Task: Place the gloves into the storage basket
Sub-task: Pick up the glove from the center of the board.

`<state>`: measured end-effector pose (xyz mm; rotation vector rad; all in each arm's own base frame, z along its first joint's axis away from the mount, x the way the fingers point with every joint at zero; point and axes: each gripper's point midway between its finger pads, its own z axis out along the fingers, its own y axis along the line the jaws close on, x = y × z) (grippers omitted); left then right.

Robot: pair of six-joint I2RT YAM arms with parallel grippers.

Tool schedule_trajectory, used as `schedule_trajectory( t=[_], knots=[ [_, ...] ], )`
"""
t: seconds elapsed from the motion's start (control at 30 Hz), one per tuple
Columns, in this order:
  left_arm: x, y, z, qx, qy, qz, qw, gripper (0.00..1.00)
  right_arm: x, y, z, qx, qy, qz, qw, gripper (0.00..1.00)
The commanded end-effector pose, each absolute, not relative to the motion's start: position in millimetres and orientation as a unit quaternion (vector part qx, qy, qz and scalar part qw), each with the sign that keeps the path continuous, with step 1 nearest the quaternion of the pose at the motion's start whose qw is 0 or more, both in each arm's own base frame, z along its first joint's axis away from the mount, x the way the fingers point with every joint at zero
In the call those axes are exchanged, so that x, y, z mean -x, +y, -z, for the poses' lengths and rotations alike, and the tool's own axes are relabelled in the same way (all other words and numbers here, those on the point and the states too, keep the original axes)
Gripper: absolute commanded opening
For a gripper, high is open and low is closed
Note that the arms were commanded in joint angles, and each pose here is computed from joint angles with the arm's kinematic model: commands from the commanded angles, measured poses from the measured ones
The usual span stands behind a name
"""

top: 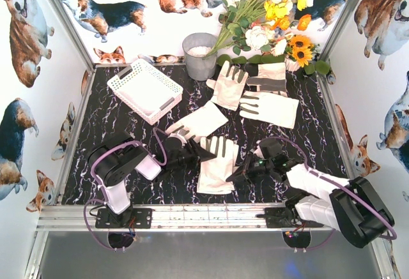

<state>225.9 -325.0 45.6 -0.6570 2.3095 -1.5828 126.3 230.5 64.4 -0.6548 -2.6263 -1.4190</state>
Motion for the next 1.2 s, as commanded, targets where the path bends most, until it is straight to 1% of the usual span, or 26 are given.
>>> schedule_trajectory(
  t=[0.0,0.17,0.33,0.4,0.57,0.8,1.0,1.17],
  knots=[
    [-229.5,-332.8,-59.4,0.194,0.789,0.567,0.133,0.23,-132.7,237.2,-79.9,0.174,-0.859,0.48,0.04,0.0],
    [-231.3,-333.2,-68.4,0.182,0.784,0.575,0.146,0.0,-136.3,230.6,-74.9,0.169,-0.877,0.45,0.022,0.0],
    [-233.5,-329.8,-83.3,0.167,0.78,0.577,0.175,0.0,-141.5,218.2,-88.3,0.159,-0.893,0.421,-0.032,0.0],
    [-234.4,-327.9,-84.2,0.158,0.788,0.565,0.186,0.0,-145.7,212.4,-99.7,0.147,-0.898,0.41,-0.064,0.0],
    [-242.0,-325.0,-112.9,0.113,0.799,0.538,0.243,0.0,-165.0,208.4,-132.5,0.097,-0.901,0.399,-0.139,0.0],
    [-272.3,-302.6,-166.8,0.104,0.784,0.494,0.36,0.0,-222.3,221.7,-184.2,0.021,-0.899,0.374,-0.227,0.0],
    [-300.4,-266.1,-203.1,0.128,0.762,0.453,0.446,0.0,-269.0,241.3,-203.9,-0.019,-0.899,0.347,-0.268,0.0],
    [-317.1,-236.1,-223.0,0.145,0.741,0.436,0.49,0.0,-300.8,269.0,-211.7,-0.04,-0.888,0.348,-0.298,0.0]
  ],
)
